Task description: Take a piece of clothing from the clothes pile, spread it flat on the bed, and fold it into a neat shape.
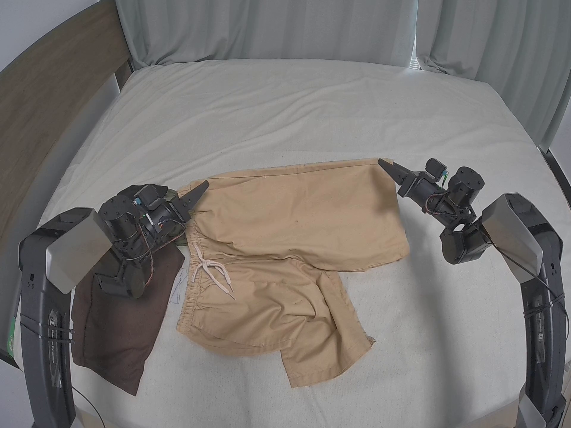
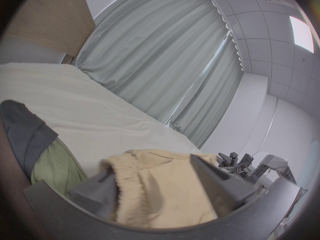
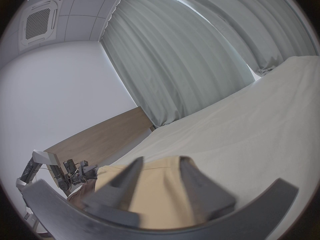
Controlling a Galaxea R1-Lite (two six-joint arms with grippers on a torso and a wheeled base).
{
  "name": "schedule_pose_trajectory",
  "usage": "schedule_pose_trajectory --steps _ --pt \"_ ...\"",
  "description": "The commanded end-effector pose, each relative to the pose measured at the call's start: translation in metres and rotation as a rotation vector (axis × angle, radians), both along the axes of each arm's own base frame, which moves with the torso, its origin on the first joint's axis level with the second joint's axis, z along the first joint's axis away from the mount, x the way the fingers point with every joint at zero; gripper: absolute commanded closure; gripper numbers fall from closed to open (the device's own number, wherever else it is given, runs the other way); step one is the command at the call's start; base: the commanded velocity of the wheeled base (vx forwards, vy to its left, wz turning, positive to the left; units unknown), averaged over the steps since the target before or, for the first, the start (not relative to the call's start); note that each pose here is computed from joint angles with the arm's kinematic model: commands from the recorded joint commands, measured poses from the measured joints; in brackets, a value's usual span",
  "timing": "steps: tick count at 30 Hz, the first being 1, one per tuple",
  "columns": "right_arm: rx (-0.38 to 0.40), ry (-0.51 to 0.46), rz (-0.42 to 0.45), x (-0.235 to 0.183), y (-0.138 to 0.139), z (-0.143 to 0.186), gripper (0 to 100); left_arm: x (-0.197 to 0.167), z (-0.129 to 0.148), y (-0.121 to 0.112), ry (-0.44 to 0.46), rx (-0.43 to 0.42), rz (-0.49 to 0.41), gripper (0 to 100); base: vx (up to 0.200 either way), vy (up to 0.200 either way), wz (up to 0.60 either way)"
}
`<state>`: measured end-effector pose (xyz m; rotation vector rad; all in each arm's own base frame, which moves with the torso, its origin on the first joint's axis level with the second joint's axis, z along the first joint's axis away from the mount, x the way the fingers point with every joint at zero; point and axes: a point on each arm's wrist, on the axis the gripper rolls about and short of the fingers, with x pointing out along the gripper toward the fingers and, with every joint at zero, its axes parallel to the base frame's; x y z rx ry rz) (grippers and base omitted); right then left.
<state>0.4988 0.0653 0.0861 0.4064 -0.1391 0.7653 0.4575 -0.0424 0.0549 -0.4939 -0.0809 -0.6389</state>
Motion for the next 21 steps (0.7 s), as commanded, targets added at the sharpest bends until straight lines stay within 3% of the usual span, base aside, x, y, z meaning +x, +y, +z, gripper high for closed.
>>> schedule_pose_trajectory --steps 1,6,14,21 --pt "-0.001 -0.010 -0.003 0.005 0.000 0.000 0 0.000 -0.004 -0.010 0.042 -0.048 -0.032 0 0.000 0.000 0.00" --pt "-0.036 -0.043 -0.024 0.004 -0.004 -0.001 0 -0.001 -0.006 -0.012 0.102 -0.117 -0.020 0 0.000 0.000 0.00" --pt "-0.073 -0.024 -0.011 -0.021 0.005 -0.003 0 -0.006 -0.013 0.000 0.135 -0.122 0.026 0 0.000 0.000 0.00" --pt "-0.084 -0.028 -0.010 -0.039 0.005 -0.017 0 -0.029 0.002 0.003 0.160 -0.103 0.027 0 0.000 0.000 0.00"
